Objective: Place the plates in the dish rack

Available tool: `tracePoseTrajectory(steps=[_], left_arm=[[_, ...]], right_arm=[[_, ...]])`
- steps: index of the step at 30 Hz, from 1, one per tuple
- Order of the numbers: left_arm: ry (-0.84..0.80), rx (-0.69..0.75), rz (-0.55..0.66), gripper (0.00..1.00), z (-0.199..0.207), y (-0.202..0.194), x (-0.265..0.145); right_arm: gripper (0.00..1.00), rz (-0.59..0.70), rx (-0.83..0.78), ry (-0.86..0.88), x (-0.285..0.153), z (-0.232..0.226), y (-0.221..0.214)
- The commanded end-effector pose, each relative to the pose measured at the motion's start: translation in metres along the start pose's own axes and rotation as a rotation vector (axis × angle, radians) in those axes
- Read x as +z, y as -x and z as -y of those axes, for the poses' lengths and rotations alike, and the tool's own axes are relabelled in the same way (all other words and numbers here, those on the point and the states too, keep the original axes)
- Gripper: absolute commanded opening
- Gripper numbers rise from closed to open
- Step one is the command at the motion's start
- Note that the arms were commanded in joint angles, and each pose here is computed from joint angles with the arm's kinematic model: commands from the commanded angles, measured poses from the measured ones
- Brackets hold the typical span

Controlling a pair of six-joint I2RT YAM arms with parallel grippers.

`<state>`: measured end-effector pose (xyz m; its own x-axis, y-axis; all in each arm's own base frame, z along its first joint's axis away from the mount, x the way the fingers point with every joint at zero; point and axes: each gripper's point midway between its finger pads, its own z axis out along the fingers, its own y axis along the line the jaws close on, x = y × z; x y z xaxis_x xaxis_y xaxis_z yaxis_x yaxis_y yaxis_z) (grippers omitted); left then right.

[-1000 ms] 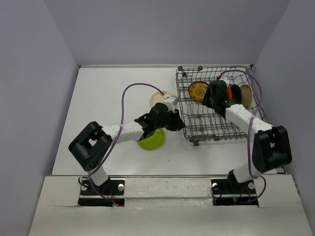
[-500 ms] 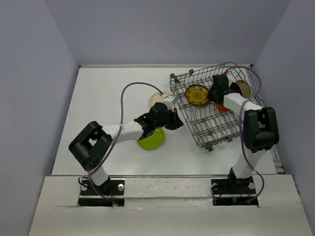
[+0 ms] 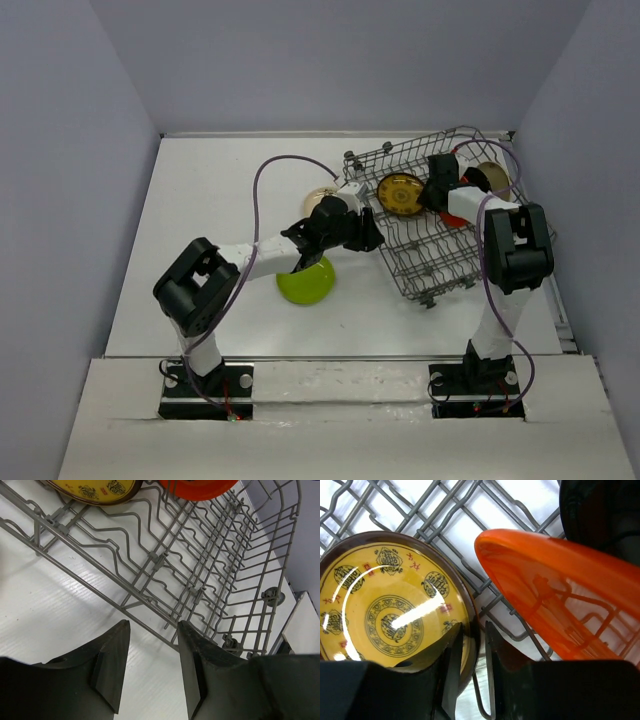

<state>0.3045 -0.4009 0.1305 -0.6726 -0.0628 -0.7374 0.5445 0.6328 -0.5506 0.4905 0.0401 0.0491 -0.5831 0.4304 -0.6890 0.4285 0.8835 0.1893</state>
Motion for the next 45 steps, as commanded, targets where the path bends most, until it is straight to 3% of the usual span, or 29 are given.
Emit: tracePoseTrajectory(steps=[1,4,6,19,30,37,42,45], left_arm=[[-0.029,0.045,0.065,0.53,0.012,0.028,0.002],[-0.019,0.048,0.075,0.53,0.010,0.030,-0.003],[-0.016,0.048,0.082,0.53,0.010,0.032,-0.007],[-0.029,0.028,0.154,0.59,0.020,0.047,-0.048],[-0.139,0.030,0.233,0.65,0.052,0.052,-0.135],[-0.236,0.086,0.266,0.81,0.080,0.046,-0.222],[-0.136,0.168,0.318,0.99,0.067,0.048,-0.269],[-0.011,0.211,0.328,0.99,0.035,0.036,-0.275]], right_arm=[[0.24,0.069,0.053,0.051,0.003,-0.014,0.021],[0.10,0.099,0.060,0.052,-0.003,-0.012,0.028],[0.07,0.123,0.061,0.056,-0.011,-0.012,0.035],[0.07,0.369,-0.011,0.087,-0.087,-0.010,0.097],[0.07,0.564,-0.277,-0.166,-0.172,0.039,0.123],[0.07,0.636,-0.525,-0.178,-0.213,0.018,0.128],[0.07,0.620,-0.746,-0.187,-0.211,0.007,0.119],[0.07,0.600,-0.797,-0.235,-0.207,0.014,0.116]])
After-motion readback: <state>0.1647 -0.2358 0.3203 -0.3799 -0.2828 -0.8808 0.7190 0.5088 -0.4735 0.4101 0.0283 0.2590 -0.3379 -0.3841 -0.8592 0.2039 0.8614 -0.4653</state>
